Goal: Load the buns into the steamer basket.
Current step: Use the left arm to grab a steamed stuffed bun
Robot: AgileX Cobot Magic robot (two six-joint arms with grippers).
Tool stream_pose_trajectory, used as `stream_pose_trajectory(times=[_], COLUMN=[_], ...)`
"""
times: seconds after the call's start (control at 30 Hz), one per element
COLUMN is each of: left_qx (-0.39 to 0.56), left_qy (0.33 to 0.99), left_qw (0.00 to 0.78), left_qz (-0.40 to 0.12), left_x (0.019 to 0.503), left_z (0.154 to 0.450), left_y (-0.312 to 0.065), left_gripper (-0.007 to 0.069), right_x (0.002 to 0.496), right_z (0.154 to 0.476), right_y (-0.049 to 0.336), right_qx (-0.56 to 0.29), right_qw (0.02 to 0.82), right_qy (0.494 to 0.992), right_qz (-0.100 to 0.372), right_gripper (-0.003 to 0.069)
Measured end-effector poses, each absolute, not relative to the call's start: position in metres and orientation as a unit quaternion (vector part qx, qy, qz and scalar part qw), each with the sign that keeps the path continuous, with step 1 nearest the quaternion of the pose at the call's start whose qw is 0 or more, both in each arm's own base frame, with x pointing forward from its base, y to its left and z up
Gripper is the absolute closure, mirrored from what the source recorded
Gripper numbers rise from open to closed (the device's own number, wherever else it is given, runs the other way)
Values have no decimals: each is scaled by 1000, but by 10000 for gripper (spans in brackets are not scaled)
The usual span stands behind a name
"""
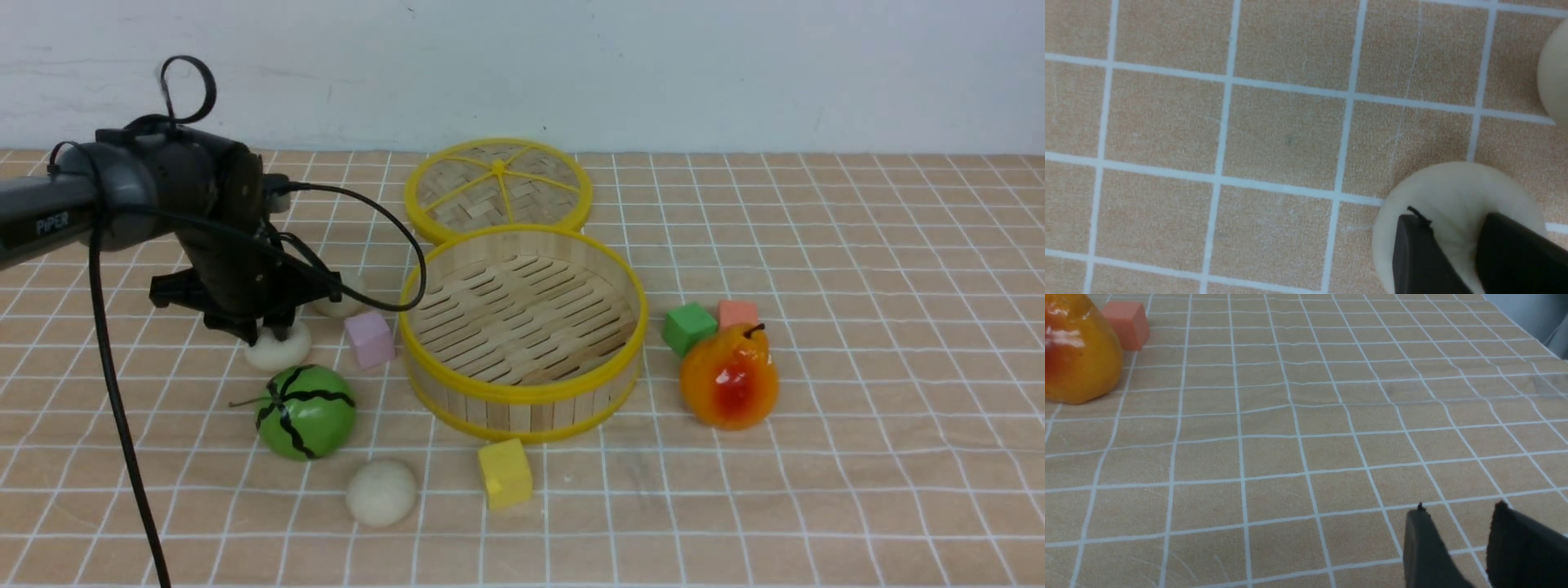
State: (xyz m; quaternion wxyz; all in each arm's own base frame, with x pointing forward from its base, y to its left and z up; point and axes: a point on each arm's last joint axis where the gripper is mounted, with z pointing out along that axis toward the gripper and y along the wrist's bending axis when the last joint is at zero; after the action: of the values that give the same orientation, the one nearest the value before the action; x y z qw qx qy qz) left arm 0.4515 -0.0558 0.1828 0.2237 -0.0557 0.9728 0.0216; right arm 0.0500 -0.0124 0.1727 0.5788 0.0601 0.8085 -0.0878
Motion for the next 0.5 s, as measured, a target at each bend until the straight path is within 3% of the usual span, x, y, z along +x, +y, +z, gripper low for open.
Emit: stream_pose_trajectory(times=[0.07, 0.27, 0.43, 0.5], left_qx=[-51, -29, -30, -34], left_qy=[974, 977, 978, 975], left_qw=[219, 211, 209, 217], left_qz=[20, -2, -5, -11], left_x=[451, 450, 444, 439], left_z=[182, 184, 199, 224], left_y=[-56, -61, -61, -61], left_gripper=[424, 629, 636, 636], right_x=[50, 50, 50, 50], right_z=[173, 173, 173, 173], right_y=[-12, -12, -12, -12], right_qx=[60, 60, 60, 60], right_qw=[579, 579, 579, 579], right_qy=[809, 809, 809, 809], right_qz=[-88, -88, -88, -88], right_gripper=[418, 418, 418, 418])
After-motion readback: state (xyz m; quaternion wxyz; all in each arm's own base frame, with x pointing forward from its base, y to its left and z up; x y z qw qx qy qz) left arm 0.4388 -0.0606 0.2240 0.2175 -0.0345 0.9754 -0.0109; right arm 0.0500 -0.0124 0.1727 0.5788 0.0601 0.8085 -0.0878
